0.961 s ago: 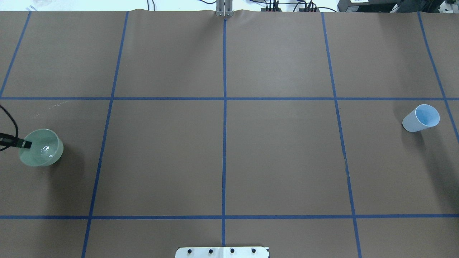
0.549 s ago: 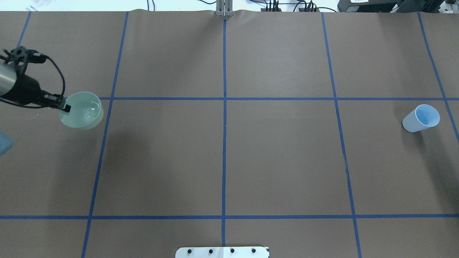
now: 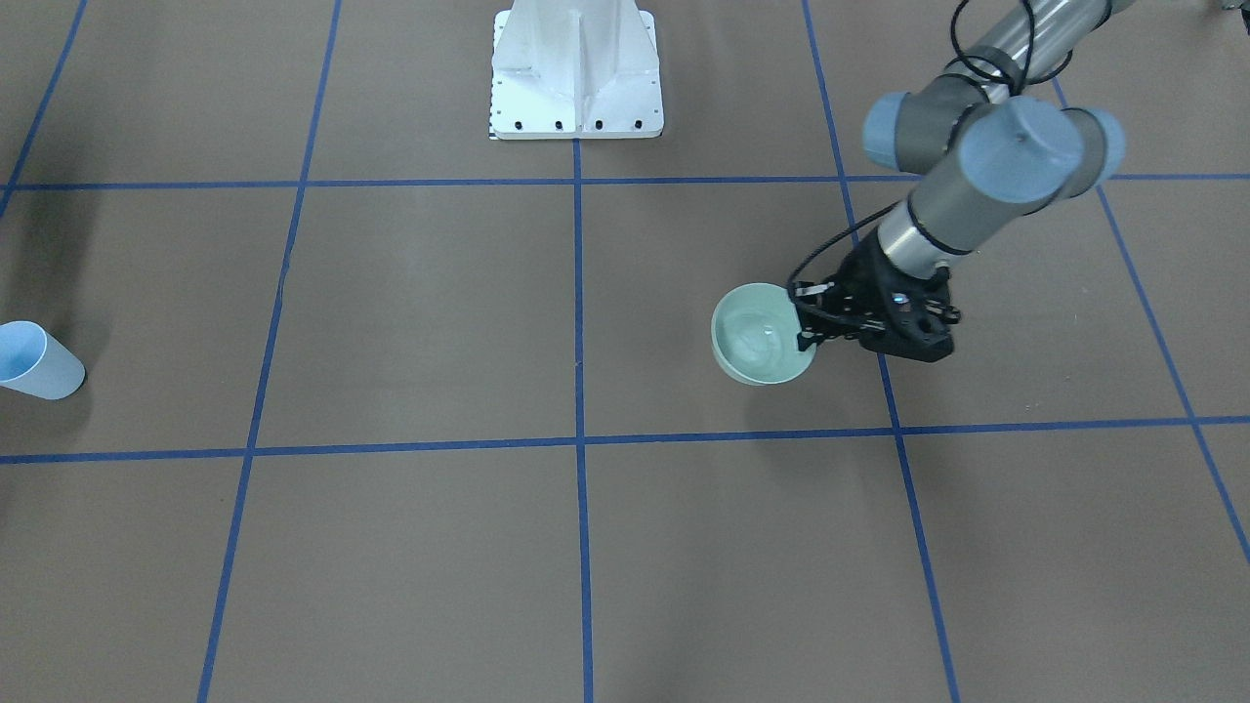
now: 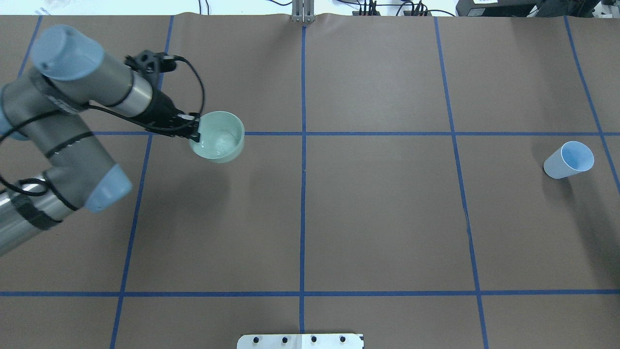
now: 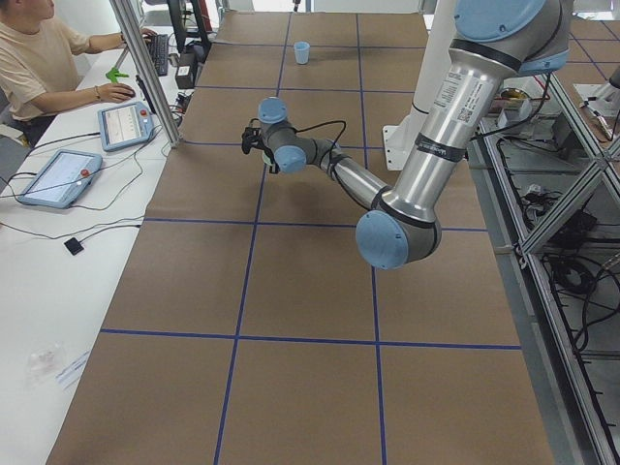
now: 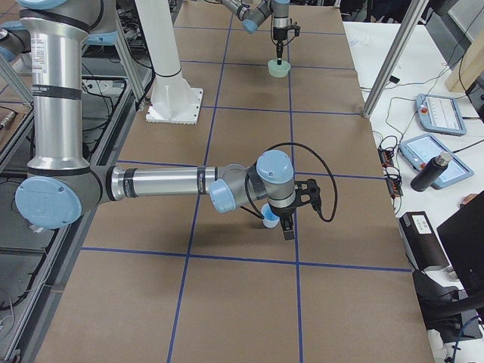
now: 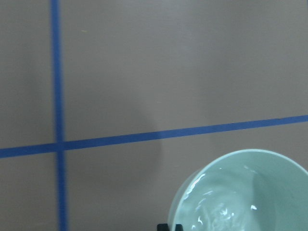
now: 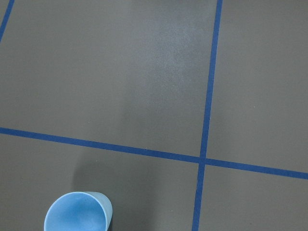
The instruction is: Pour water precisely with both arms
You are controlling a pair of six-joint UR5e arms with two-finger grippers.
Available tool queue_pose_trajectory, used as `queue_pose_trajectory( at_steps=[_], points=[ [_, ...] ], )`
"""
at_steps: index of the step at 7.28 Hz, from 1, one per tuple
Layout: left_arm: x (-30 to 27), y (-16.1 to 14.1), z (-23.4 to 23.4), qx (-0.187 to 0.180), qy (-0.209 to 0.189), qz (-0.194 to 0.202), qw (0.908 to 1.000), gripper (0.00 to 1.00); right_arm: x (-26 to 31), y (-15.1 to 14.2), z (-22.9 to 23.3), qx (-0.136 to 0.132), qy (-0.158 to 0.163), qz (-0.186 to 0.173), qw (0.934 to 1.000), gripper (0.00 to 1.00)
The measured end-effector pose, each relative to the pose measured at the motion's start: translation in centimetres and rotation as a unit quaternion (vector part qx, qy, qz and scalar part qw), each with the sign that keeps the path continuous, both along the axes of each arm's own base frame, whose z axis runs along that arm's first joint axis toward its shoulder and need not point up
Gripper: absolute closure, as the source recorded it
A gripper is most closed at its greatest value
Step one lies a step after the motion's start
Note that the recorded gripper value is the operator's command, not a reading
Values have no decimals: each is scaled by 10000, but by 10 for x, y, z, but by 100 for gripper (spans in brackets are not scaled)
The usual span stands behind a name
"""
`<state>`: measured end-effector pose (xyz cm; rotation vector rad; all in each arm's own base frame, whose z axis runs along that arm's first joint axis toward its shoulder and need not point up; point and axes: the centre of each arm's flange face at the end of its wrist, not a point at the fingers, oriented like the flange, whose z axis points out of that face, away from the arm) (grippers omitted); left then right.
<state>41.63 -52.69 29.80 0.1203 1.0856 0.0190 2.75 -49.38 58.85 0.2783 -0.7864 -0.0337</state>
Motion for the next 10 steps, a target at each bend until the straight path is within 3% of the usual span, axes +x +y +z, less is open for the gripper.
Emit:
queue_pose_trajectory(
  at_steps=[3, 4, 5, 8, 10],
  points=[
    [137, 4, -69, -169, -140, -217, 9995, 100, 0, 0, 0, -4, -10, 2, 10000, 0],
    [154, 6, -71, -190, -207, -202, 9994, 74, 0, 0, 0, -7, -11, 1, 10000, 0],
    [161, 8, -69, -202, -250, -178, 9993, 1, 0, 0, 1, -11, -11, -2, 10000, 0],
    [161, 10, -73, -87, -276, -296, 9991, 0, 0, 0, -1, 25, -13, -10, 10000, 0],
    [93, -17, -108, -161, -239, -264, 9992, 0, -4, -1, -5, 170, -47, -58, 9998, 0]
  ],
)
